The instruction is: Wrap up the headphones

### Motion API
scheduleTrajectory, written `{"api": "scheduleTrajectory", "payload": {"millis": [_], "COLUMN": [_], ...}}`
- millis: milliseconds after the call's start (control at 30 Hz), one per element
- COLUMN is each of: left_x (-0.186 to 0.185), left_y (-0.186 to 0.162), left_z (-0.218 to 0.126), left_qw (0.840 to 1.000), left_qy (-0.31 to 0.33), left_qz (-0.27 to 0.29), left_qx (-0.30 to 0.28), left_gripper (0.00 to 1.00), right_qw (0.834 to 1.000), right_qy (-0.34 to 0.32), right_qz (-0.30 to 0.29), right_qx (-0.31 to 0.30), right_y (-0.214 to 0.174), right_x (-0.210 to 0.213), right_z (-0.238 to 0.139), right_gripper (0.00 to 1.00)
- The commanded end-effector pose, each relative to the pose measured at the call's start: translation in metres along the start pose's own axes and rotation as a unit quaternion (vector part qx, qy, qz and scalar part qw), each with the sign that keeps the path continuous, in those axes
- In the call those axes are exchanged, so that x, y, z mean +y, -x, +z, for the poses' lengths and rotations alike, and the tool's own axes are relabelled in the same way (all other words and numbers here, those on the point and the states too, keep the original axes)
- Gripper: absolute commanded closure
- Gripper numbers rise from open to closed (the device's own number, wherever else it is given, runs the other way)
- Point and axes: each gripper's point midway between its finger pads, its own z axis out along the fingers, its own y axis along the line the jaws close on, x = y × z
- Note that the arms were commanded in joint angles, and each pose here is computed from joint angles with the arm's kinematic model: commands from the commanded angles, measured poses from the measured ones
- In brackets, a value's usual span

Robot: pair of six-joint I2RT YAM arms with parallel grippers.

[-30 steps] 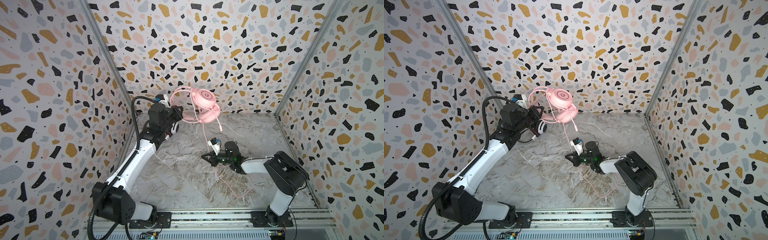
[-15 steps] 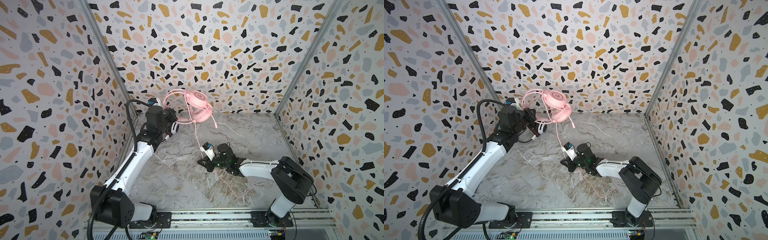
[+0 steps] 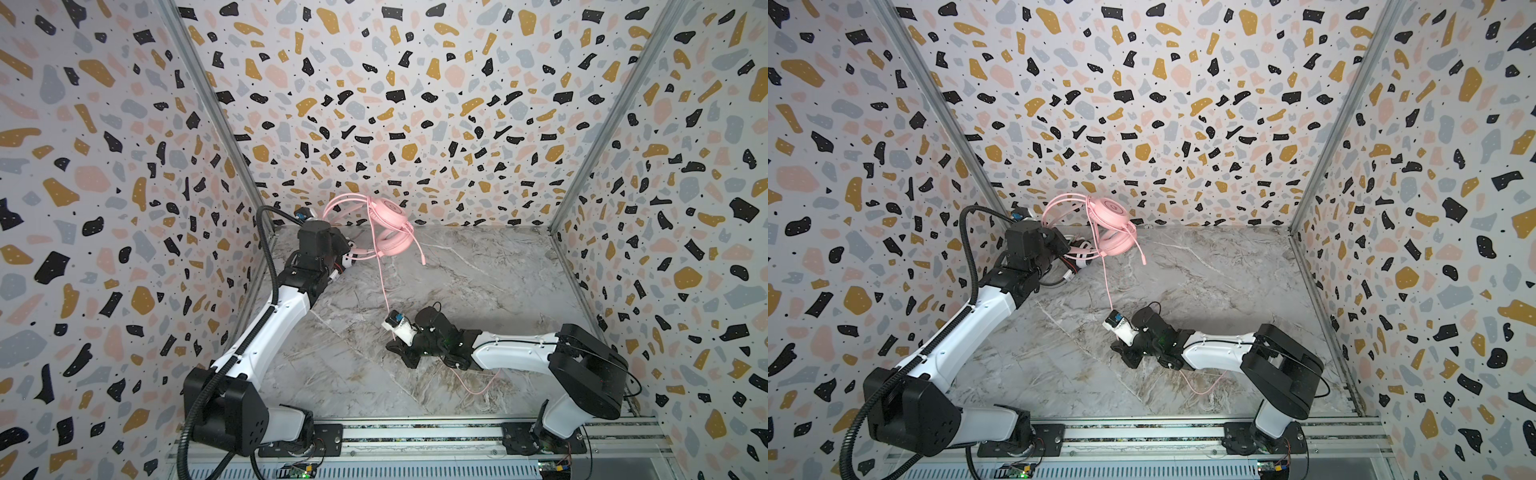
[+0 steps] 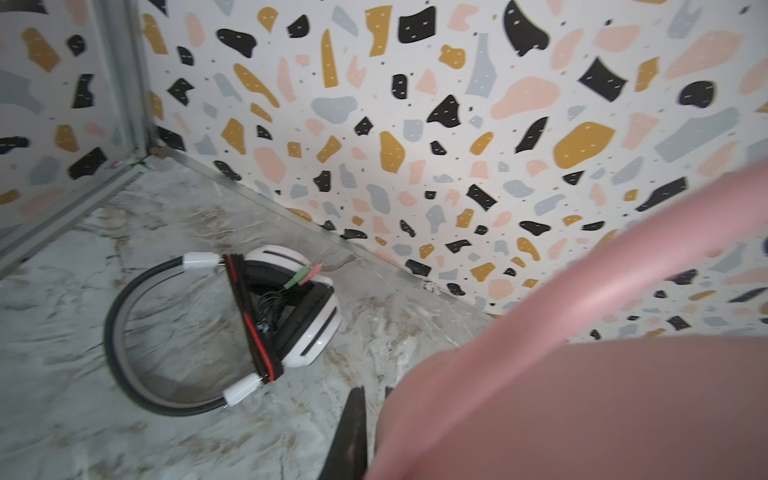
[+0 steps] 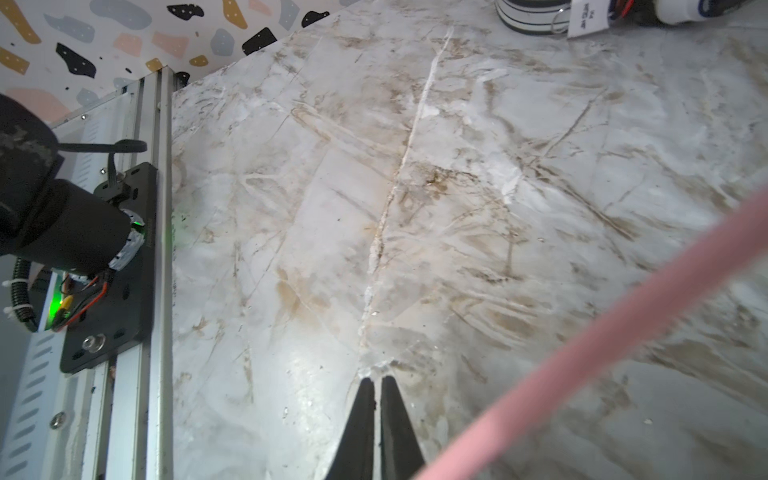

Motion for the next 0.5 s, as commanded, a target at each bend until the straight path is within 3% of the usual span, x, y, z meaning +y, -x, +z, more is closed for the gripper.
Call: {"api": "scheduleTrajectory", "payload": {"millis": [0,167,467], "left_x": [0.009,0.019,0.021], "left_y": [0.049,0.031,-0.003], "left_z": [-0.008,0.001,0.009], "left_qw": [0.994,0.995,0.984], "left_qy": [0.044,0.066,0.111], "left_qz": [-0.036,0.0,0.138], "left_qx": [-0.095,-0.072,-0.005], "left_gripper": [1.0,1.0,1.0], "right_qw": [0.998,0.994,0.975], "right_qy": [-0.038,-0.094,-0.186], "right_qz": [-0.04,-0.053,-0.092], "right_qx": [-0.006,-0.033,-0.085], "right_y": [0.02,0.046,0.106], "right_x": [0.005,-0.005,-0.03], "right_z": [-0.018,-0.048,-0.101], "right_gripper": [0.92,0.92,0.92]}}
